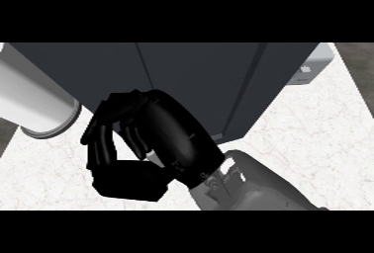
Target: Pick up the wine, place it into the cabinet and close the cabinet
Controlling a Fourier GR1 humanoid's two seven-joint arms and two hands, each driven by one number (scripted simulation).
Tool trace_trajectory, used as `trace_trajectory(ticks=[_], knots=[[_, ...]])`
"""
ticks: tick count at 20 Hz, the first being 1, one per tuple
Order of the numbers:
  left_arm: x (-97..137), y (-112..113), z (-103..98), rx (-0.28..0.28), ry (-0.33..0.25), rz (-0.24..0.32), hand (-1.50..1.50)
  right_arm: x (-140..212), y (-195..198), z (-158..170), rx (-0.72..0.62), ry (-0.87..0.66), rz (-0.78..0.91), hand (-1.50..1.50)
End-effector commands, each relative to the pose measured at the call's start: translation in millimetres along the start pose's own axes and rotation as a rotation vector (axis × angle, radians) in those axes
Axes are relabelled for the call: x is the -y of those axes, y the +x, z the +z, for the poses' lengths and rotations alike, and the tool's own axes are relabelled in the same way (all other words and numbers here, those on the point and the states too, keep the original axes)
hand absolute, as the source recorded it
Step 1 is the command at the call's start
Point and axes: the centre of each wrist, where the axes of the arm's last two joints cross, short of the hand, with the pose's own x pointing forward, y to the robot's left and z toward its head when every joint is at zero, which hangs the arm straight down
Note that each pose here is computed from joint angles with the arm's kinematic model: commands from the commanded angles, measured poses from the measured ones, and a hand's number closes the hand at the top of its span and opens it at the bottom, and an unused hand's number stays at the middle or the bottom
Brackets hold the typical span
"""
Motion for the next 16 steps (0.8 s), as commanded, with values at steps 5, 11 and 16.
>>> trace_trajectory(ticks=[5, 11, 16], knots=[[1.3, -2.4, -3.5, -0.058, -0.041, 0.011, -1.50, 35.3, -21.2, -51.3, -0.015, -0.082, 0.048, 1.50], [20.3, -14.1, -31.5, -0.080, -0.050, 0.029, -1.50, 75.1, -44.2, -57.4, -0.039, -0.089, 0.064, 1.50], [47.2, -31.1, -21.5, -0.080, -0.034, 0.046, -1.50, 115.5, -46.5, -67.8, -0.028, -0.131, 0.102, 1.50]])
